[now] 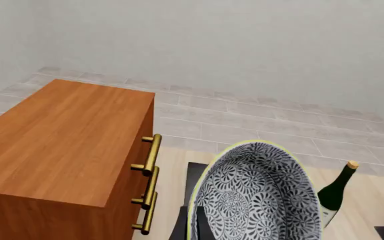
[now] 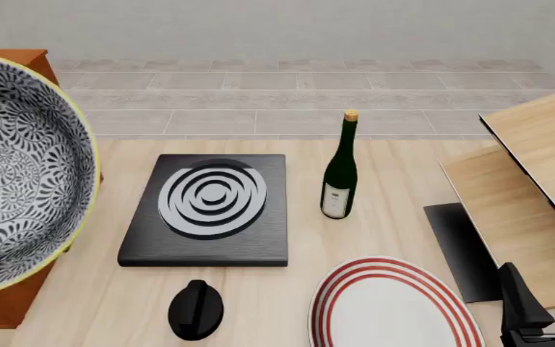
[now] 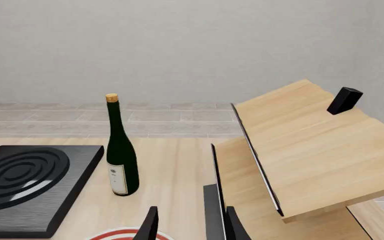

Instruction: Put the bowl on the top of the cabinet.

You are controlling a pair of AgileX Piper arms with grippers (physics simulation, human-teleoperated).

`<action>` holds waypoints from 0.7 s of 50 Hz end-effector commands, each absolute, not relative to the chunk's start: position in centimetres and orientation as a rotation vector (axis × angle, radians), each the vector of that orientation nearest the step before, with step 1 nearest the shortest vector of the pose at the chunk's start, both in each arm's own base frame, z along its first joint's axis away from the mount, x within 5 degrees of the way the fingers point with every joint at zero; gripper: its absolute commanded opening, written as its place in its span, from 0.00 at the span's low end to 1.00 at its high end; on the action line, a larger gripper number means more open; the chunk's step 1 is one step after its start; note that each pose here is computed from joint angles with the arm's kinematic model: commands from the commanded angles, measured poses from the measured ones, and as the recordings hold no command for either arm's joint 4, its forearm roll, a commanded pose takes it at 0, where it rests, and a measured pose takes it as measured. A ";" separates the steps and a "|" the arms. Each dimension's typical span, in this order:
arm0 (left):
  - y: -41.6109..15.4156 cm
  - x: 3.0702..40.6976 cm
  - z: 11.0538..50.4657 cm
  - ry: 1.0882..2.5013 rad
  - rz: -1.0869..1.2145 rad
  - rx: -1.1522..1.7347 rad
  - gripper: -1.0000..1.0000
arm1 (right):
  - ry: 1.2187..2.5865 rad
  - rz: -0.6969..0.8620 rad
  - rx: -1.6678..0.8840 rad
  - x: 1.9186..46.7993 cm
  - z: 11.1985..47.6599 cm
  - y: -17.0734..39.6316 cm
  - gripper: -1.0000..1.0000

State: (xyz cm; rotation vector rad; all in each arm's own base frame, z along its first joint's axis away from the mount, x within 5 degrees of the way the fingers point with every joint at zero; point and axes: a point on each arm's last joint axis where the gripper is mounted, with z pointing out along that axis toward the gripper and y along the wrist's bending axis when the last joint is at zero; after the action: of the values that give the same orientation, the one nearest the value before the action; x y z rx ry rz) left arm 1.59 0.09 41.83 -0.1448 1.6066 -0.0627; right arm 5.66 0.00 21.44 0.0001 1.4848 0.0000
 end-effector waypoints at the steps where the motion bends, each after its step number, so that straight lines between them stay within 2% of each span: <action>1: 0.2 1.6 43.4 1.536 -0.042 -0.240 0.00 | 1.485 0.000 0.000 5.7 21.4 0.0 1.00; 20: 0.8 3.0 45.7 1.429 -0.007 -0.418 0.00 | 1.485 0.000 0.000 5.7 21.4 0.0 1.00; 35: 3.7 7.5 45.9 1.414 0.059 -0.639 0.00 | 1.485 0.000 0.000 5.7 21.4 0.0 1.00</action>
State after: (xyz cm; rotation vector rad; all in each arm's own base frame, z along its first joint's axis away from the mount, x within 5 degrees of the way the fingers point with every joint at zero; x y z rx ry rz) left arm 5.21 1.97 45.61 -0.5136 1.4390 0.0280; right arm 5.66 0.00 21.44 0.0001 1.4847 0.0000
